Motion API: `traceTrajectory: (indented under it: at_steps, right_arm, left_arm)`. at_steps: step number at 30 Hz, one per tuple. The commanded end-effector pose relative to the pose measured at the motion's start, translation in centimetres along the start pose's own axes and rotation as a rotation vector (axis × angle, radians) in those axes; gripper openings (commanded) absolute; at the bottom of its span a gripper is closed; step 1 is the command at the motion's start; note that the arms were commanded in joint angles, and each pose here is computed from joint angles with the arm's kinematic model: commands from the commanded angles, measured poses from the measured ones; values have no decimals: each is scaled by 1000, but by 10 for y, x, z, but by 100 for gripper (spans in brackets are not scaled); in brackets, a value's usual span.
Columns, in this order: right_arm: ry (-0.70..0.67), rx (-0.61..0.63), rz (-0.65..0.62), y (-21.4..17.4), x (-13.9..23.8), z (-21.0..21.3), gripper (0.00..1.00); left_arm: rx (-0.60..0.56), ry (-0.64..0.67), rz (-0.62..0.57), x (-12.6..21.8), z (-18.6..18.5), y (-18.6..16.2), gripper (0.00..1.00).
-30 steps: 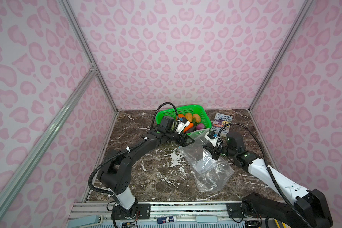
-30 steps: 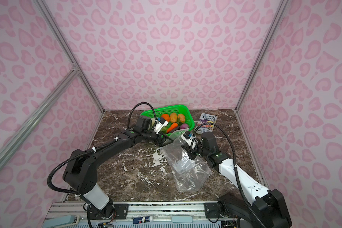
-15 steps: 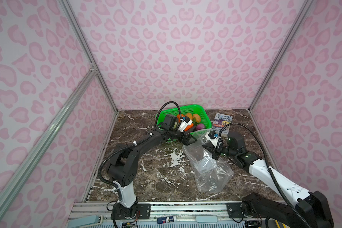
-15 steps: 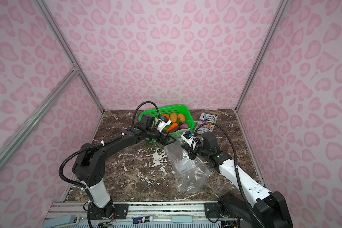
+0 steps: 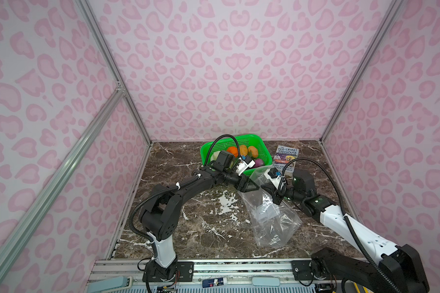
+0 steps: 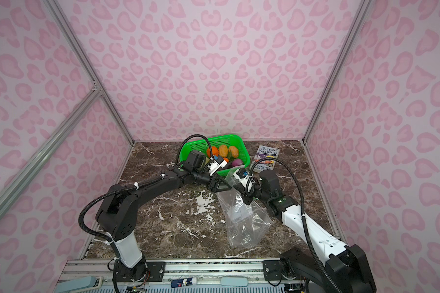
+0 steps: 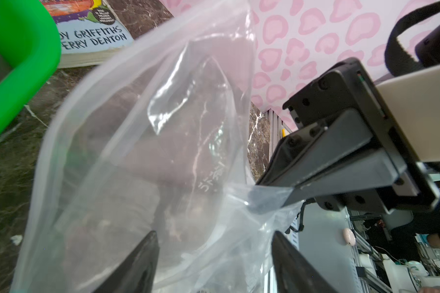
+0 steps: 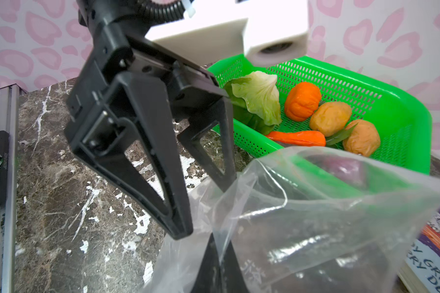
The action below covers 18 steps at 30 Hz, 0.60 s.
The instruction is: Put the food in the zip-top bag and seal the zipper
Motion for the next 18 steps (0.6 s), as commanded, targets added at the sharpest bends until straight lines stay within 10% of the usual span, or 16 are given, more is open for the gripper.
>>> traceTrajectory:
  at_steps: [1,5,10,18]
  right_arm:
    - [-32,5,-21,2,1,-3,0]
    - [-41,20,-28,3,3,-3,0]
    - [50,31,-89,18,7,5,0]
    - [112,98,-187,48,12,7,0]
  left_arm:
    - [6,-24,-2,0,-3,1,42]
    - [2,61,-70,16,-8,7,38]
    - [24,92,-191,64,-16,22,71]
    - [3,155,-329,123,-19,33,86]
Point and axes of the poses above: each gripper's point midway between its finger pads, its own x axis back along the fingers, its own z axis along the line the jaws close on, y = z × x, the point moved 6 cm from there along x, back along the fingers, and after that the axes turned 13 degrees about x, right-handed, at the moved point
